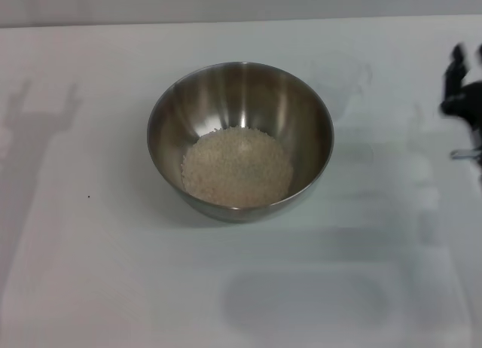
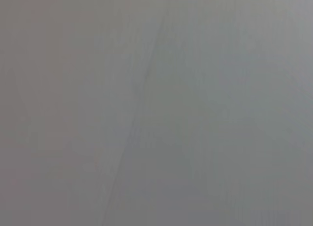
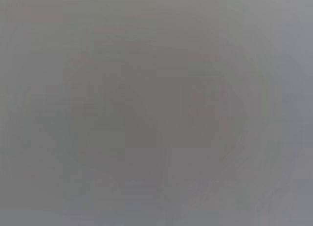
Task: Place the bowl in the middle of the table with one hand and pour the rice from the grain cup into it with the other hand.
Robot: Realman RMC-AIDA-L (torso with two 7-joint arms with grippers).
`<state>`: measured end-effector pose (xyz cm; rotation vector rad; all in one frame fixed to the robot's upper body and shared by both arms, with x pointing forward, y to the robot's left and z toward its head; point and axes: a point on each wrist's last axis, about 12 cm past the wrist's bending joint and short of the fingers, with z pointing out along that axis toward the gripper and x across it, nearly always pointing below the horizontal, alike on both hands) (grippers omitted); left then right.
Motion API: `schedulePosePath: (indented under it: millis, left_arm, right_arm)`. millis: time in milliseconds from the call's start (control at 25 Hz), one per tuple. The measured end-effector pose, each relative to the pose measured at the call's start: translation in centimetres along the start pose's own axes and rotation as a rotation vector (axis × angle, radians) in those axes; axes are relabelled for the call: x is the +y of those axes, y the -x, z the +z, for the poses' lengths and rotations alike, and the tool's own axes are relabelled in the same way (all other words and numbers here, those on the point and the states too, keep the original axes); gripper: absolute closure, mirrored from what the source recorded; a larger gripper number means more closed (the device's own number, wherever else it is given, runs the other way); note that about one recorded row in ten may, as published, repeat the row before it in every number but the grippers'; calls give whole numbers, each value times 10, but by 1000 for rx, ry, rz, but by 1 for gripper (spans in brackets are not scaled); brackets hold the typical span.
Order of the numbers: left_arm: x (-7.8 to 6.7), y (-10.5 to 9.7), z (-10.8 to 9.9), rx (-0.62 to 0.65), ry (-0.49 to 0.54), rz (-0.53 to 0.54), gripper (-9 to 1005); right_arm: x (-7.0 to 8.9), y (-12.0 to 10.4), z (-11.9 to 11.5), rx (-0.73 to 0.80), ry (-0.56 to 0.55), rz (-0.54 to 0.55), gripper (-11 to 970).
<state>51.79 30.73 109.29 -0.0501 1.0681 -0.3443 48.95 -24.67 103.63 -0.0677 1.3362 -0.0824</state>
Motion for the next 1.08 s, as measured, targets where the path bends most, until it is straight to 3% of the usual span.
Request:
schedulePosePath:
  millis: [120, 320, 600, 1080]
  left_arm:
    - [0, 0, 0, 0, 0, 0, 135]
    - [1, -4, 0, 22, 6, 6, 135]
    - [2, -8, 0, 44, 15, 37, 135]
    - [15, -9, 2, 60, 89, 98, 135]
  right_arm:
    - [-9, 7, 6, -87, 2, 20, 699]
    - [-24, 18, 24, -213, 38, 96, 494]
    - [-37, 27, 42, -283, 26, 83, 395]
    - [-48, 36, 65, -323, -53, 72, 396]
